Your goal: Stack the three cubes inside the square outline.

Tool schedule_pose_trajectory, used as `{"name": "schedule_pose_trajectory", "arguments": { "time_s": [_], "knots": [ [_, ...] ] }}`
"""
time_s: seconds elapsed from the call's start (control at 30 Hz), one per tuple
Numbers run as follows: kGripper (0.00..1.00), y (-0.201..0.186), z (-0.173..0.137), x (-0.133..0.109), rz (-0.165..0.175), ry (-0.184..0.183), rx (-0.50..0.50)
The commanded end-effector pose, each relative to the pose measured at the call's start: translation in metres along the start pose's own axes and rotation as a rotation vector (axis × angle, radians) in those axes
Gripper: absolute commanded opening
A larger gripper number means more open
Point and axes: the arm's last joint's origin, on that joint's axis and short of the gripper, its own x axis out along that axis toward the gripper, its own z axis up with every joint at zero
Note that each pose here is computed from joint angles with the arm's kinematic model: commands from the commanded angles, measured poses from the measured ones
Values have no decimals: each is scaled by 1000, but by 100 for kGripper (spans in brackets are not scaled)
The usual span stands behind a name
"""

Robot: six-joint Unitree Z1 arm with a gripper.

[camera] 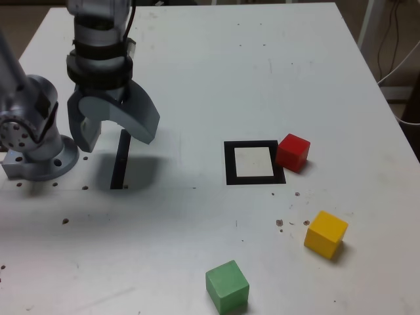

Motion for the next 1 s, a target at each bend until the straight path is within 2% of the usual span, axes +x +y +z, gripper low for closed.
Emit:
{"name": "schedule_pose_trajectory", "arguments": {
  "time_s": [0.0,0.57,0.8,0.97],
  "knots": [
    [99,0,1,0,1,2,-2],
    [99,1,6,-6,13,8,-2],
    [99,3,24,-25,33,6,0],
    [99,4,45,-44,39,-9,11]
  ]
}}
